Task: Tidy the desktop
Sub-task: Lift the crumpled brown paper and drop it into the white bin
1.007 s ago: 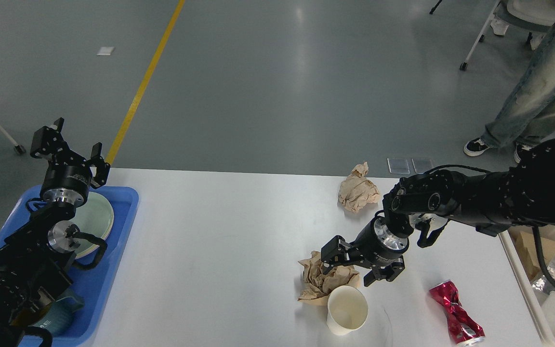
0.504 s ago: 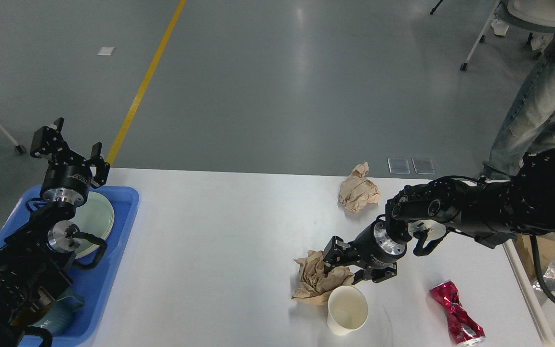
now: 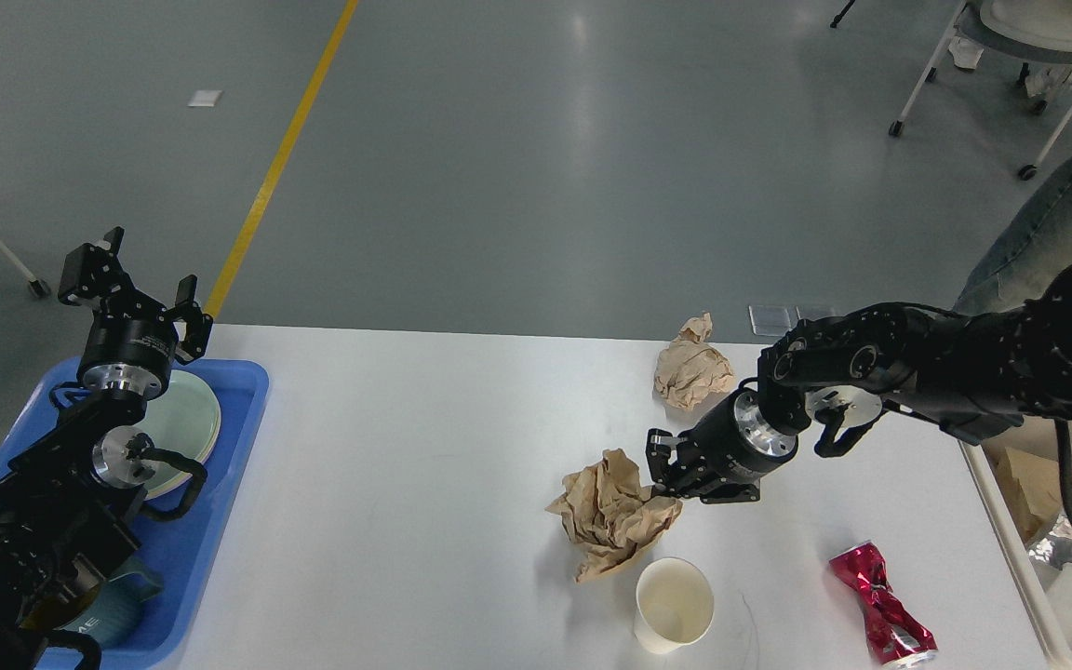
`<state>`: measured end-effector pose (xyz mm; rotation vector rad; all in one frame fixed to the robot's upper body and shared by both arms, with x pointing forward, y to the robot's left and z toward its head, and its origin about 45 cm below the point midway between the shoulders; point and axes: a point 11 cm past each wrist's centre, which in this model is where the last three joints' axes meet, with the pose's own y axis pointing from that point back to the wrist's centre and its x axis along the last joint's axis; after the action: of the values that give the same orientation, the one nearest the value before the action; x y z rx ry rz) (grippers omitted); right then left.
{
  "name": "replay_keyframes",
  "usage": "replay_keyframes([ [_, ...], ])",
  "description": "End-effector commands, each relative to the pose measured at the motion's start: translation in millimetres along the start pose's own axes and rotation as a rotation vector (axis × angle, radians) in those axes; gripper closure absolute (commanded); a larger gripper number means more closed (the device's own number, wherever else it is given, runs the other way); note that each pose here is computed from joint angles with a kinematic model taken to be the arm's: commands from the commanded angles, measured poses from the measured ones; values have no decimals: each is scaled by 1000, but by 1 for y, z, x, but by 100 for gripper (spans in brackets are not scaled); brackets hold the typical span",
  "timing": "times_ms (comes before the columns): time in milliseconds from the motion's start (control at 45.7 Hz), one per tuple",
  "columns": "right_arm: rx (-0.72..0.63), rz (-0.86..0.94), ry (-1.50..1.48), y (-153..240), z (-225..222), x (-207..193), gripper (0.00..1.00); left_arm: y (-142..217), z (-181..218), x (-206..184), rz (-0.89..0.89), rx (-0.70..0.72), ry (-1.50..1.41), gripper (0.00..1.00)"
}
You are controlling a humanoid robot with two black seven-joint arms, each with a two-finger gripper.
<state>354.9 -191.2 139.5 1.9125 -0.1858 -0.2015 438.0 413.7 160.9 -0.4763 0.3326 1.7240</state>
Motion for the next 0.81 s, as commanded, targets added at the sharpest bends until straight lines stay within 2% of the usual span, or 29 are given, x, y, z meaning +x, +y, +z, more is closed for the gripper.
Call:
replay_keyframes([
  [0, 34, 49, 10, 48, -14, 25, 100, 0, 0, 0, 0, 0, 0, 4],
  [350, 220, 271, -45, 209, -19, 82, 100, 0, 0, 0, 0, 0, 0, 4],
  [504, 242, 331, -68, 236, -8, 90, 100, 0, 0, 0, 0, 0, 0, 4],
  [657, 223, 419, -147, 252, 32, 105, 100, 0, 0, 0, 1, -1, 1, 4],
  [788, 219, 566, -324, 281, 116, 118, 100, 0, 0, 0, 0, 0, 0, 4],
])
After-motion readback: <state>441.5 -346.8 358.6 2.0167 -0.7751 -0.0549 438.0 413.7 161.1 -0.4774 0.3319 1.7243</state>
